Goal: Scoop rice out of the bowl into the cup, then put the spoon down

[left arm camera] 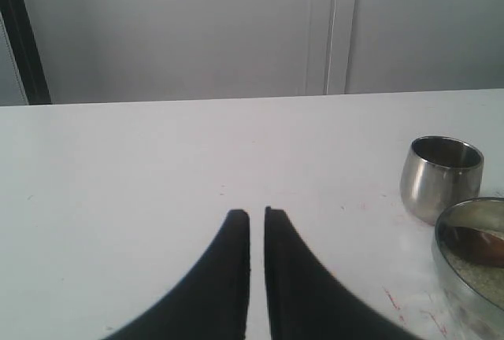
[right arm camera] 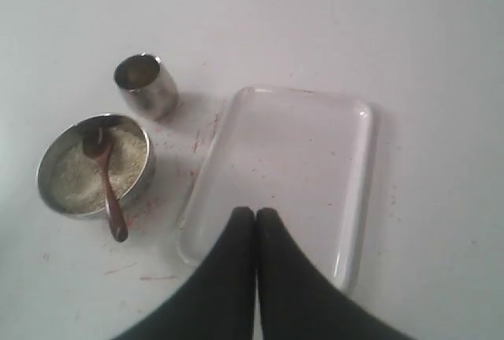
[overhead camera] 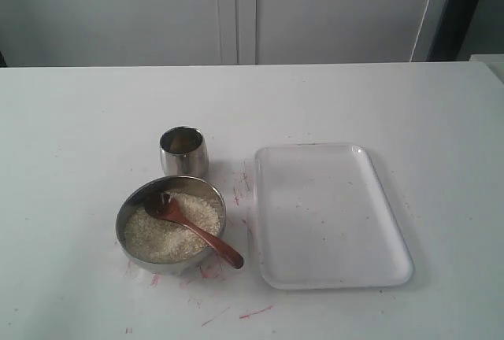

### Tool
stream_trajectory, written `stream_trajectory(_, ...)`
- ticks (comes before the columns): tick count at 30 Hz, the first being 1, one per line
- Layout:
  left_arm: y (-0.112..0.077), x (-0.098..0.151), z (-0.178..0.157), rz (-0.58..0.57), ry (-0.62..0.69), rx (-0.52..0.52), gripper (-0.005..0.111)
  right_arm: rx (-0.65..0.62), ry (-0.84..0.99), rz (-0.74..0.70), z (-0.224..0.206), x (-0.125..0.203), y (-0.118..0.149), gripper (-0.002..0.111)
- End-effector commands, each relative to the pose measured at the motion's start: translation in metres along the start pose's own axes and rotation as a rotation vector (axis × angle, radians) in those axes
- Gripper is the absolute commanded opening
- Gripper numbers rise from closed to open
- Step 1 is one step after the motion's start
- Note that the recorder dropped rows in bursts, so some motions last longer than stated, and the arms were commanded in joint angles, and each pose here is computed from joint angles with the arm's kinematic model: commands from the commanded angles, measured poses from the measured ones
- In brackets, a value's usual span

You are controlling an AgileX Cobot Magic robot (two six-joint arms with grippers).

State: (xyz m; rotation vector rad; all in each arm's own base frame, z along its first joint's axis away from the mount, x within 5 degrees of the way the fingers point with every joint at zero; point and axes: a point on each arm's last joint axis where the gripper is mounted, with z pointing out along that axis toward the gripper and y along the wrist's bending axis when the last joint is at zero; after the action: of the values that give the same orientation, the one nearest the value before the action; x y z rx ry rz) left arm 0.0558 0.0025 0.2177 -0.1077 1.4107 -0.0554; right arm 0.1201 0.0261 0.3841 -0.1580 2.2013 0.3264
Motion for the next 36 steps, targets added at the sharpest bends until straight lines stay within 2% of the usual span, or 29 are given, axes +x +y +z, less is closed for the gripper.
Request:
stream_trajectory(1, 0.000, -0.003, 0.000, -0.007, -0.014, 0.005, 0.014, -0.076, 0.109, -0.067, 0.014, -0.028, 0.009, 0.000)
stream_trajectory(5, 0.000, -0.003, 0.000, -0.007, -0.014, 0.005, 0.014, -0.102, 0.216, -0.122, 0.025, -0.052, 0.022, 0.000)
stream_trajectory(8, 0.000, -0.003, 0.000, -0.007, -0.014, 0.005, 0.014, -0.069, 0.252, -0.174, 0.026, -0.066, 0.032, 0.000)
stream_trajectory(13, 0.000, -0.003, 0.000, -0.007, -0.014, 0.005, 0.014, -0.039, 0.271, -0.242, 0.039, -0.073, 0.052, 0.000)
stream_trajectory(15, 0.000, -0.003, 0.000, -0.007, -0.014, 0.005, 0.014, -0.049, 0.303, -0.267, 0.049, -0.069, 0.066, 0.000)
stream_trajectory(17, 0.000, -0.003, 0.000, -0.007, -0.014, 0.005, 0.014, -0.052, 0.373, -0.335, 0.073, -0.059, 0.094, 0.000)
stream_trajectory(20, 0.000, -0.003, 0.000, -0.007, -0.014, 0.005, 0.014, 0.002, 0.432, -0.425, 0.103, -0.045, 0.122, 0.000)
stream_trajectory(21, 0.000, -0.003, 0.000, -0.007, -0.014, 0.005, 0.014, 0.033, 0.463, -0.471, 0.125, -0.034, 0.139, 0.000)
stream_trajectory(24, 0.000, -0.003, 0.000, -0.007, -0.014, 0.005, 0.014, -0.009, 0.474, -0.499, 0.160, -0.020, 0.161, 0.000)
stream_trajectory(30, 0.000, -0.003, 0.000, -0.007, -0.014, 0.005, 0.014, 0.011, 0.612, -0.571, 0.223, 0.017, 0.175, 0.000)
stream_trajectory(36, 0.000, -0.003, 0.000, -0.007, -0.014, 0.005, 0.014, 0.005, 0.653, -0.562, 0.236, 0.027, 0.178, 0.000)
